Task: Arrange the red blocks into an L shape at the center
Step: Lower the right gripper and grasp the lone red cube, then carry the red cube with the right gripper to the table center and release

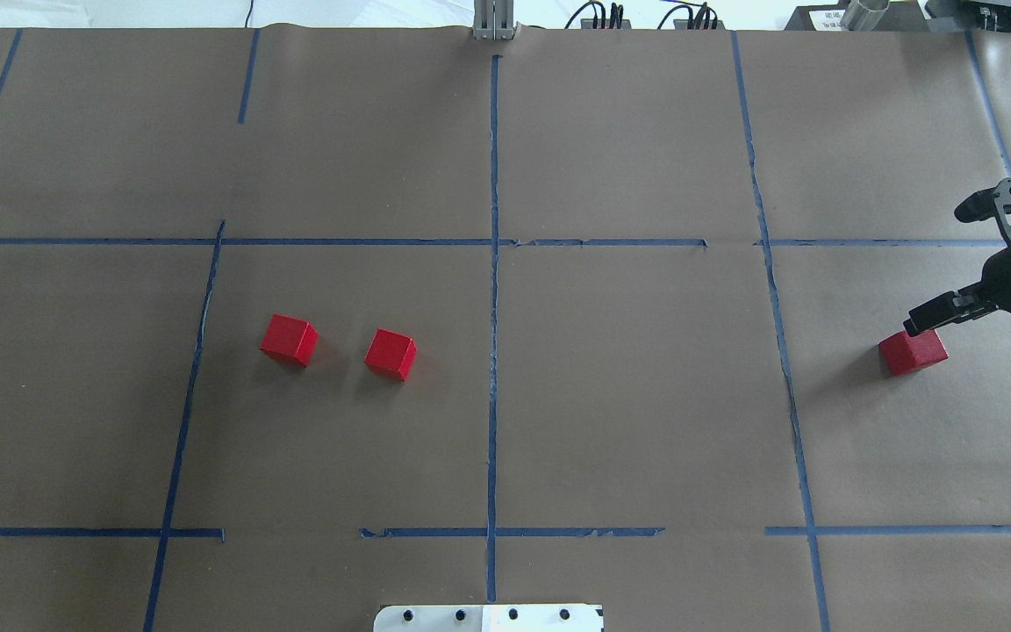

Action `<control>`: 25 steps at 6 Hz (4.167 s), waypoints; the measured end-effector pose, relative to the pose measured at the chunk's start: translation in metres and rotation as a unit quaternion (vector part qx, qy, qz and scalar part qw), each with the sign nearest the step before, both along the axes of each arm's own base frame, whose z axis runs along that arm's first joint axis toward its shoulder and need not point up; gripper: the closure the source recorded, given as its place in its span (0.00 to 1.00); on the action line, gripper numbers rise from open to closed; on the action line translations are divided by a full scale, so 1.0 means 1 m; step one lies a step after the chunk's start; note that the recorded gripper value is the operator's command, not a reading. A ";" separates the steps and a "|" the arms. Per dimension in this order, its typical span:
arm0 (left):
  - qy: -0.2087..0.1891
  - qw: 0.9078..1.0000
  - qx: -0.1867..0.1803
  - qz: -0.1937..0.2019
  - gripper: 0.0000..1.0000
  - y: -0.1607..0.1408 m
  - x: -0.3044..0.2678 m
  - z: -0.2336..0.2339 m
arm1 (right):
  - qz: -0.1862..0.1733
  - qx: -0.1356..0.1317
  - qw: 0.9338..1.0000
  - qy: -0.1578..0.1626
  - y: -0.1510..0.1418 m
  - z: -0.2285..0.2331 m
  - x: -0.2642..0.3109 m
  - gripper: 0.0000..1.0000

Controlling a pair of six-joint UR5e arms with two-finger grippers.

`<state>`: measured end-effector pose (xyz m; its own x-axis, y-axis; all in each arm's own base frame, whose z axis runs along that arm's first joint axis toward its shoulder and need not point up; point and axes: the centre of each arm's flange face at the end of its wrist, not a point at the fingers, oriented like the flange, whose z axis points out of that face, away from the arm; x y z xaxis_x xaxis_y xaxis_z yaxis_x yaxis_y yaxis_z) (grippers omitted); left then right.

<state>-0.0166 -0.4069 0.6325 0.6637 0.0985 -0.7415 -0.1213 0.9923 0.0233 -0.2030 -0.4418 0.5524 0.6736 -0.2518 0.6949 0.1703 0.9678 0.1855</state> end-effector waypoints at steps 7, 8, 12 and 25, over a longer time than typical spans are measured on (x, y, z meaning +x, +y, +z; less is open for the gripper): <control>0.000 1.000 0.000 0.000 0.00 0.000 0.000 0.001 | -0.037 -0.014 0.999 0.022 0.011 0.024 -0.044 0.98; 0.000 1.000 0.000 0.000 0.00 0.000 0.000 0.001 | -0.029 -0.006 1.000 0.009 0.008 -0.013 -0.047 0.98; 0.000 1.000 -0.001 0.000 0.00 0.000 0.000 0.002 | 0.040 -0.071 0.996 -0.029 -0.007 -0.271 -0.216 0.98; -0.001 1.000 -0.004 0.000 0.00 0.000 0.000 0.005 | 0.078 -0.106 0.991 -0.005 0.026 -0.373 -0.430 0.00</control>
<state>-0.0166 -0.4071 0.6375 0.6647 0.0930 -0.7413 -0.1219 0.9924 0.0152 -0.6335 -0.4161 0.1796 0.6860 0.0078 0.7276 0.0139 0.9996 -0.0238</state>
